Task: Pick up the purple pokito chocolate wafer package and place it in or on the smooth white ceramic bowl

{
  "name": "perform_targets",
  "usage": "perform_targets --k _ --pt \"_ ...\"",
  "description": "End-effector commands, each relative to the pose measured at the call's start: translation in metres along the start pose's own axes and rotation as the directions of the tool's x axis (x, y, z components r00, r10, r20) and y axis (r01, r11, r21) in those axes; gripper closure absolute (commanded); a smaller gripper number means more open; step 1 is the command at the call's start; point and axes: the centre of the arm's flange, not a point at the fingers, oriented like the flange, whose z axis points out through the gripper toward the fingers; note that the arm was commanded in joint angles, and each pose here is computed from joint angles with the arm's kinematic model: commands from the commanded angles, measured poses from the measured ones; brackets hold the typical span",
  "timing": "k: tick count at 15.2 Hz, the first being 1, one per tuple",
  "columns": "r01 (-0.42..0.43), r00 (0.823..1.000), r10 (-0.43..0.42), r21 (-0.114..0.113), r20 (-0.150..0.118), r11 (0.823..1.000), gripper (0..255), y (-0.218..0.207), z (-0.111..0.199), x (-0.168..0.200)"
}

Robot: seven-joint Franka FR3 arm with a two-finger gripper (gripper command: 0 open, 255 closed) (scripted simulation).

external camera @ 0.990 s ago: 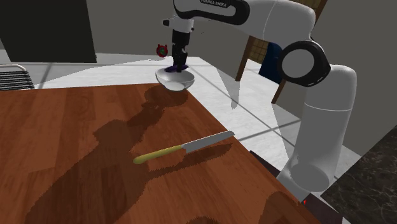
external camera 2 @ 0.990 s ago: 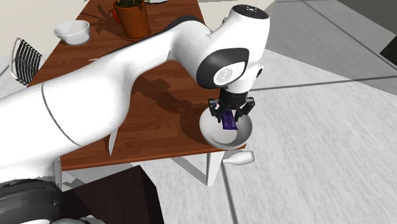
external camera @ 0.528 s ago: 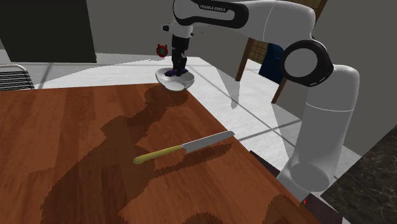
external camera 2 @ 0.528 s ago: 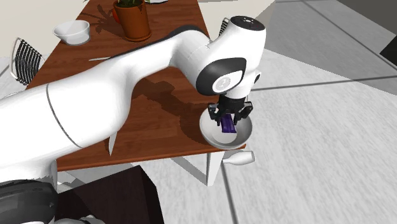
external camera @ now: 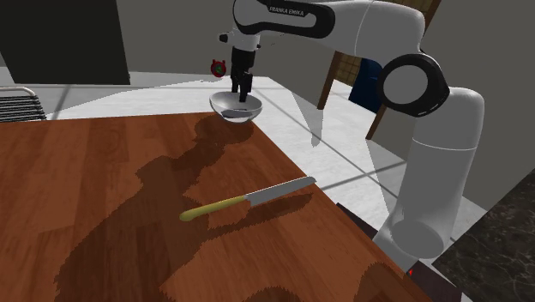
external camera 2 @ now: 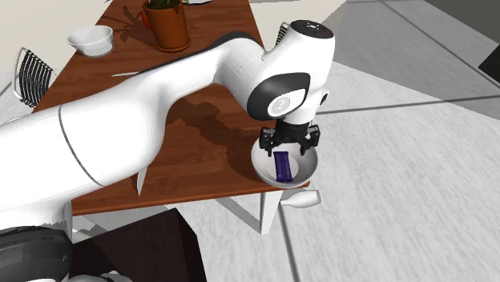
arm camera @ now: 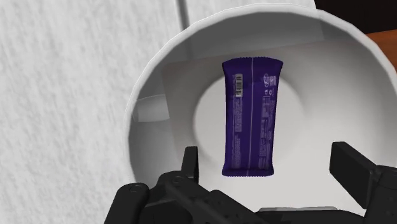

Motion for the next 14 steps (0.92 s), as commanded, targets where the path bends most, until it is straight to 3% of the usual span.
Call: perform_targets --k 1,2,6,14 --pt "0.0 1.0 0.0 0.0 0.0 1.0 0 0.0 0.0 0.0" --pt "0.0 1.0 0.0 0.0 0.0 1.0 0 0.0 0.0 0.0" --pt "0.0 1.0 0.0 0.0 0.0 1.0 0 0.0 -0.05 0.0" --pt "0.0 1.0 0.0 0.0 0.0 1.0 0 0.0 -0.05 0.0"
